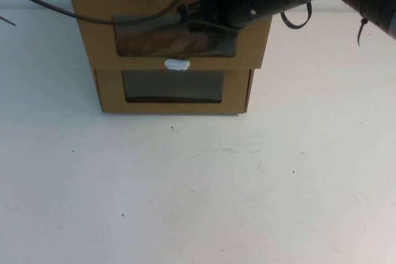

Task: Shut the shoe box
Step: Close the shoe box with your right arm

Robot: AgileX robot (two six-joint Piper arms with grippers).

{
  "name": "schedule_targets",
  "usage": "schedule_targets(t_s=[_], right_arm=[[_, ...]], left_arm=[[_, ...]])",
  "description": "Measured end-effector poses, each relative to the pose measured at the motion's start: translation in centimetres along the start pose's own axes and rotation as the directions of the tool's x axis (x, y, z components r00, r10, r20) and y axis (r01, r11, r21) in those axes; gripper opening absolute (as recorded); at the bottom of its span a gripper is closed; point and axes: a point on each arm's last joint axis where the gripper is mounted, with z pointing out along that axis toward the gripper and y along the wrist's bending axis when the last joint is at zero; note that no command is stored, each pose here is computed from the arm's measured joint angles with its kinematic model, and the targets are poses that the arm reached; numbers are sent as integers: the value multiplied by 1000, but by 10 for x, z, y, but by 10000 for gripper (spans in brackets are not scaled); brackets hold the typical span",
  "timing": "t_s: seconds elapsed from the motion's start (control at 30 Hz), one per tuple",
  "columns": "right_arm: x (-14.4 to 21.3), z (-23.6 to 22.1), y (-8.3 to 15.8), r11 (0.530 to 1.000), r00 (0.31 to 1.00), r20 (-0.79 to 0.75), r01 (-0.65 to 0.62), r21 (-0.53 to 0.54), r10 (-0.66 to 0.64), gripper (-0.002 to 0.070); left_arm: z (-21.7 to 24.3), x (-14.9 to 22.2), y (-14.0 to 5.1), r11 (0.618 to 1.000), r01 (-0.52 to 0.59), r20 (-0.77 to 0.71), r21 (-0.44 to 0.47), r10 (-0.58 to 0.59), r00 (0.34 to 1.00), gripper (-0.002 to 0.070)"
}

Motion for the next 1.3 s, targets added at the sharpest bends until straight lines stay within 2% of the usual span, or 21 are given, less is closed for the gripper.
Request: schedule_targets(t_s=[0.2, 0.53, 1.3], right_arm=[[-8, 5, -6, 1000, 1000, -10, -2, -26, 2, -12], [-16, -9, -2, 997, 1000, -29, 8, -76, -10, -12], [-21, 15, -23, 996, 995, 75, -61, -58, 65, -13]], left_arm=[[0, 0, 0, 1000, 0, 0, 0, 0, 1000, -5], [-3, -1, -2, 1000, -12, -2, 7, 12, 1000, -5], [-4, -1, -4, 1000, -19, -5, 11, 19, 1000, -5]])
